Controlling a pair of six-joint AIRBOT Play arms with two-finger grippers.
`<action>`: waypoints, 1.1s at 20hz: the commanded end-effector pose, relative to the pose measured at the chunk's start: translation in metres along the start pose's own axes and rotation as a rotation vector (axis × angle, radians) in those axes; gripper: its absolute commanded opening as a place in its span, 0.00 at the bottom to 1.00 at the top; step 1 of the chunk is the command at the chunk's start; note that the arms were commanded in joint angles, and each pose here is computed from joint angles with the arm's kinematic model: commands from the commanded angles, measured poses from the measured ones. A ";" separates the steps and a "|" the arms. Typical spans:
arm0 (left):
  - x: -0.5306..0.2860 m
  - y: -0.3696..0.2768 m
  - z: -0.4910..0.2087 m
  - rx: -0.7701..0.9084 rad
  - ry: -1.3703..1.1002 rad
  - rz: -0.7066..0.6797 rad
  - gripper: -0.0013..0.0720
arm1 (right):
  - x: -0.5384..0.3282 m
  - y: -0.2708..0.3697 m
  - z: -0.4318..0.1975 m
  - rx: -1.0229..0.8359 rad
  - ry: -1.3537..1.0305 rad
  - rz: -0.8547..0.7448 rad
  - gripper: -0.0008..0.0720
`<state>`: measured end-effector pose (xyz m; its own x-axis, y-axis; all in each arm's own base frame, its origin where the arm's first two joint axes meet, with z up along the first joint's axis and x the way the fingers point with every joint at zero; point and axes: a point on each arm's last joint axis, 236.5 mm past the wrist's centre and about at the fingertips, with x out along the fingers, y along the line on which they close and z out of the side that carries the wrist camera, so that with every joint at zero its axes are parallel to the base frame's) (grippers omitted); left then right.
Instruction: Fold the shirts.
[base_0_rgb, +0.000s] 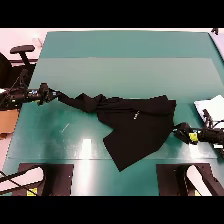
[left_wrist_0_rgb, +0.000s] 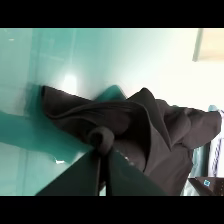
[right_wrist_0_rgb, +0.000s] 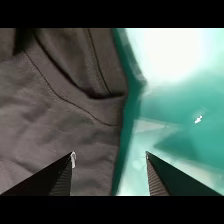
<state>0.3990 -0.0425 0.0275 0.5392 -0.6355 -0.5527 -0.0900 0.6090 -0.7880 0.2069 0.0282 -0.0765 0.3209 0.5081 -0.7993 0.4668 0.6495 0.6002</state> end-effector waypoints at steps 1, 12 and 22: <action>0.000 0.000 0.000 0.000 0.002 -0.001 0.05 | 0.022 0.001 -0.016 0.031 0.070 0.010 0.73; -0.019 -0.047 -0.013 0.064 0.117 -0.106 0.05 | 0.068 0.125 -0.045 -0.300 0.097 0.166 0.04; -0.221 -0.322 0.068 0.493 -0.370 -0.249 0.05 | -0.289 0.319 0.088 -0.652 -0.831 0.430 0.04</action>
<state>0.4000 -0.0518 0.3266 0.6980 -0.6586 -0.2812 0.3317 0.6454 -0.6881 0.3548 0.0871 0.2131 0.7953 0.5118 -0.3251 -0.1843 0.7149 0.6745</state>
